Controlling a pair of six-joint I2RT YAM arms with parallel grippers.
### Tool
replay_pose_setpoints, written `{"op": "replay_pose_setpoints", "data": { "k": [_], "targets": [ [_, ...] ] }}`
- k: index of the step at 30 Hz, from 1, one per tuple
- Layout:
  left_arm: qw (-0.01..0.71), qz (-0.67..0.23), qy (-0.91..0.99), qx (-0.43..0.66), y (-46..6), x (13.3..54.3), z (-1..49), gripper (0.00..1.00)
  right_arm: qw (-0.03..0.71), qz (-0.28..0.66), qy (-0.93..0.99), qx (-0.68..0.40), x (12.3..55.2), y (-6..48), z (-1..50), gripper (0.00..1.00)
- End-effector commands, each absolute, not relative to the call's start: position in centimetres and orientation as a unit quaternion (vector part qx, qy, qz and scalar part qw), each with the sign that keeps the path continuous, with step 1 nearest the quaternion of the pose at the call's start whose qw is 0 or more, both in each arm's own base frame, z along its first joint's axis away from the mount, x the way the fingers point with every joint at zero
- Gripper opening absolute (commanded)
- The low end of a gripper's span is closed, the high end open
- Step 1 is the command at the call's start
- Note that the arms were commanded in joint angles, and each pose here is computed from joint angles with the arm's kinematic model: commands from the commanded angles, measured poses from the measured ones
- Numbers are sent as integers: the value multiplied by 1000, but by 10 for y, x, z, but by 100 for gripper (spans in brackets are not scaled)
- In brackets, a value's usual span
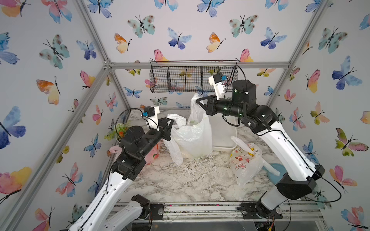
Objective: Place the pears into plastic bags & tie knots
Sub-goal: Place the plastic bag at the center of the board, then tie the plastic bag at the center of the board.
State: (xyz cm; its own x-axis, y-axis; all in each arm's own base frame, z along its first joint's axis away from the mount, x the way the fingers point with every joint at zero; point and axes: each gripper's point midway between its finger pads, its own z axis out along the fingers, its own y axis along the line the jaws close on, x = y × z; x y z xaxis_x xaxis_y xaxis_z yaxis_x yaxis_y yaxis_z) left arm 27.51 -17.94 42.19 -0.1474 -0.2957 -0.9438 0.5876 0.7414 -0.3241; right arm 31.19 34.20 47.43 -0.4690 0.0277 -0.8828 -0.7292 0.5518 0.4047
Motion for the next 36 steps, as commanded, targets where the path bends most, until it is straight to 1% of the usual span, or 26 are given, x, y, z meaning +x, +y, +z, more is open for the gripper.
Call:
{"op": "replay_pose_setpoints", "data": {
  "k": [1,3,5,7,8,11,13,15,17,22,25,28,30,32,36],
  "targets": [
    [652,-376,653,85,-179,269,425,0,443,386,779,-217,316,320,446,4],
    [637,-395,655,91,-187,270,407,0,424,384,800,-181,323,310,412,8],
    [629,-410,653,97,-195,273,385,0,408,362,825,-145,332,299,376,9],
    [623,-423,651,96,-200,276,370,0,409,298,854,-123,344,279,351,15],
    [623,-425,650,97,-201,277,369,0,419,255,863,-120,349,266,349,19],
    [620,-425,651,106,-205,278,371,0,464,164,861,-131,356,235,373,35],
    [623,-416,654,107,-203,280,375,0,494,140,844,-156,354,227,401,44],
    [627,-405,657,103,-199,283,380,0,508,134,829,-193,351,230,424,51],
    [631,-396,659,107,-198,284,384,1,512,160,811,-236,344,244,441,56],
    [620,-391,666,137,-205,286,383,1,546,229,723,-355,317,307,468,59],
    [609,-392,674,146,-207,287,378,1,575,229,667,-414,309,334,469,63],
    [604,-392,678,151,-208,288,378,1,575,227,624,-479,308,354,446,65],
    [601,-390,680,155,-209,288,377,1,563,250,591,-521,297,369,433,66],
    [599,-386,684,157,-209,289,375,1,555,261,573,-544,291,378,425,67],
    [598,-377,690,158,-207,290,371,1,533,248,566,-578,291,382,401,67]
  ]
}}
